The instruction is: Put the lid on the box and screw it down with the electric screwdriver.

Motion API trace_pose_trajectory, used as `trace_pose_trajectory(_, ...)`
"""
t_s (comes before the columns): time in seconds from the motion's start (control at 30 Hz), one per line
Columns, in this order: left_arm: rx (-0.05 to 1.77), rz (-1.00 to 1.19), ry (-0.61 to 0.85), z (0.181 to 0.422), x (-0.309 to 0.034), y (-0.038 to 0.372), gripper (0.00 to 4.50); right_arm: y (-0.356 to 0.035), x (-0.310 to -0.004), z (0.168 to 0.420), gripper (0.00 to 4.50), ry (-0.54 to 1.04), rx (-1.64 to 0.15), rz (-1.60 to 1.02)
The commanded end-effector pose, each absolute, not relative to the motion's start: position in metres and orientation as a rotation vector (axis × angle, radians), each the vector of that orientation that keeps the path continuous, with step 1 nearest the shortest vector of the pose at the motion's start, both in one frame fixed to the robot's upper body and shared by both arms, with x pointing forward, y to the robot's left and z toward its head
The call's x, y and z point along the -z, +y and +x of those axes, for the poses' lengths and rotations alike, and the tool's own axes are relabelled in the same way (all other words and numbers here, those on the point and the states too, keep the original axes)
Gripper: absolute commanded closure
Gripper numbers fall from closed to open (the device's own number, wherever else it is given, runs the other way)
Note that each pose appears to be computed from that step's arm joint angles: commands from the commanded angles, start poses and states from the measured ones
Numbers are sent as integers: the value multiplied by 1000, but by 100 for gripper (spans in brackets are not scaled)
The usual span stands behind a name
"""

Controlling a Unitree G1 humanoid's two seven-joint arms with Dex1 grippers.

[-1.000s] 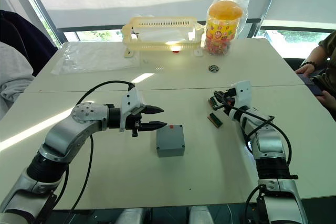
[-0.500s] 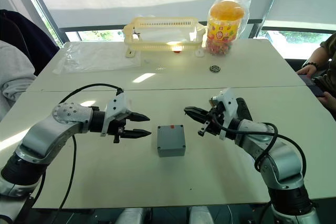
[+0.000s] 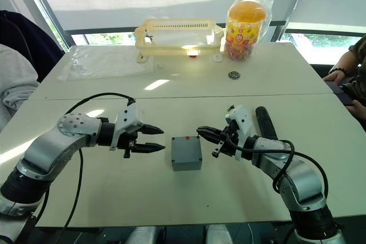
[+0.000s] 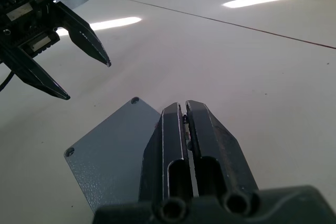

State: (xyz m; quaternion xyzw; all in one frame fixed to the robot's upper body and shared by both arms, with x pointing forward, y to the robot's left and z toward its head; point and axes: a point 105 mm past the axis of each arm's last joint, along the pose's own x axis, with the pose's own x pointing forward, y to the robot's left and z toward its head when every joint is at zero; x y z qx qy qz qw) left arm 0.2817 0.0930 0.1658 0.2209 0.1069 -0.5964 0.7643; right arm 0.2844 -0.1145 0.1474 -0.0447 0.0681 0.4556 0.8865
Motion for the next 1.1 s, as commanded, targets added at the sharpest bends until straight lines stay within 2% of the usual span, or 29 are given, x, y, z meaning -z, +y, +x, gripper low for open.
trace_pose_trajectory(0.03,1307,510,178,278,-174,88,215,-112,-153,282,444,108,-962,-113)
trace_pose_trajectory(0.8,1304,515,177,280,-173,87,215,-109,-141,291,444,126,-959,-141)
trace_pose_trajectory(0.9,1302,508,181,279,-173,88,215,-109,-143,290,352,123,-970,-163)
trace_pose_trajectory(0.97,1301,495,189,278,-173,89,215,-111,-149,291,260,101,-960,-167)
trace_pose_trajectory(1.03,1300,483,204,276,-173,93,215,-114,-160,289,142,70,-966,-167)
trace_pose_trajectory(1.07,1299,479,215,275,-172,95,215,-115,-167,288,98,53,-970,-146)
trace_pose_trajectory(1.1,1298,477,228,274,-171,97,215,-117,-174,286,98,41,-973,-129)
